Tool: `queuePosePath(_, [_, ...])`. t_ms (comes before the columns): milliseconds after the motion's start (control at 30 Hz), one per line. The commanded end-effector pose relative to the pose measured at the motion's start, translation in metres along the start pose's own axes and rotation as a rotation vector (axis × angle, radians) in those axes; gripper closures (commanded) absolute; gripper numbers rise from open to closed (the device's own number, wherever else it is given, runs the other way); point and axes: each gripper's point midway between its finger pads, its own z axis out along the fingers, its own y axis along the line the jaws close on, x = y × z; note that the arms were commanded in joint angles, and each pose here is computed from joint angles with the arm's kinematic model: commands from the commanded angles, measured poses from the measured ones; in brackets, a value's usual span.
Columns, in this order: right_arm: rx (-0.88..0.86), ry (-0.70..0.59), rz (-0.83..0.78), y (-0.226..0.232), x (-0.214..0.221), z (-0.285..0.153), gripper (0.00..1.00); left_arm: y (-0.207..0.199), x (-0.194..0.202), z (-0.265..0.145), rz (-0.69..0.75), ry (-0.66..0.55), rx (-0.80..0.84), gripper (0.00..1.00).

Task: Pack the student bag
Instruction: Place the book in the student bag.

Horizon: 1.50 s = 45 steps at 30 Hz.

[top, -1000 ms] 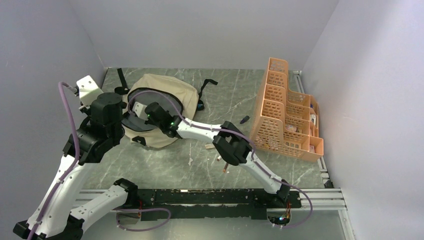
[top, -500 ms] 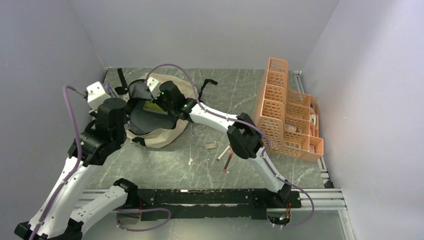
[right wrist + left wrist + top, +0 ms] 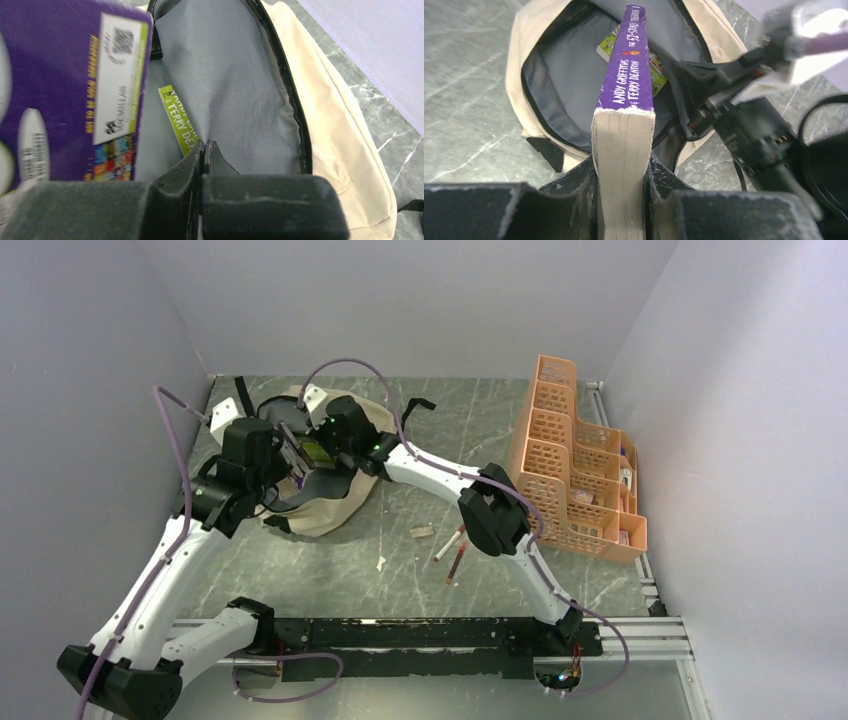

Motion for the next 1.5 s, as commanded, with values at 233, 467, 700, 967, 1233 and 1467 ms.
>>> queuePosePath(233, [-0.004, -0.262, 0.135, -0.027, -0.091, -0.033, 1.00, -0.024, -0.006, 0.035, -0.248, 0.076, 0.181, 0.95])
queuePosePath(467, [-0.027, -0.304, 0.161, -0.027, -0.102, -0.039, 1.00, -0.031, -0.011, 0.055, -0.340, 0.097, 0.215, 0.95])
queuePosePath(700, [-0.057, -0.392, 0.141, -0.027, -0.118, -0.054, 1.00, -0.038, -0.012, 0.074, -0.446, 0.129, 0.266, 0.95])
queuePosePath(967, [-0.095, -0.434, 0.134, -0.024, -0.134, -0.060, 1.00, -0.038, -0.025, 0.094, -0.564, 0.082, 0.360, 0.95])
queuePosePath(1233, [-0.118, -0.450, 0.137, -0.020, -0.134, -0.063, 1.00, -0.045, -0.039, 0.114, -0.708, -0.017, 0.515, 0.95])
queuePosePath(1467, [-0.166, -0.443, 0.182, -0.009, -0.130, -0.058, 1.00, -0.050, -0.044, 0.145, -0.740, -0.106, 0.608, 0.95])
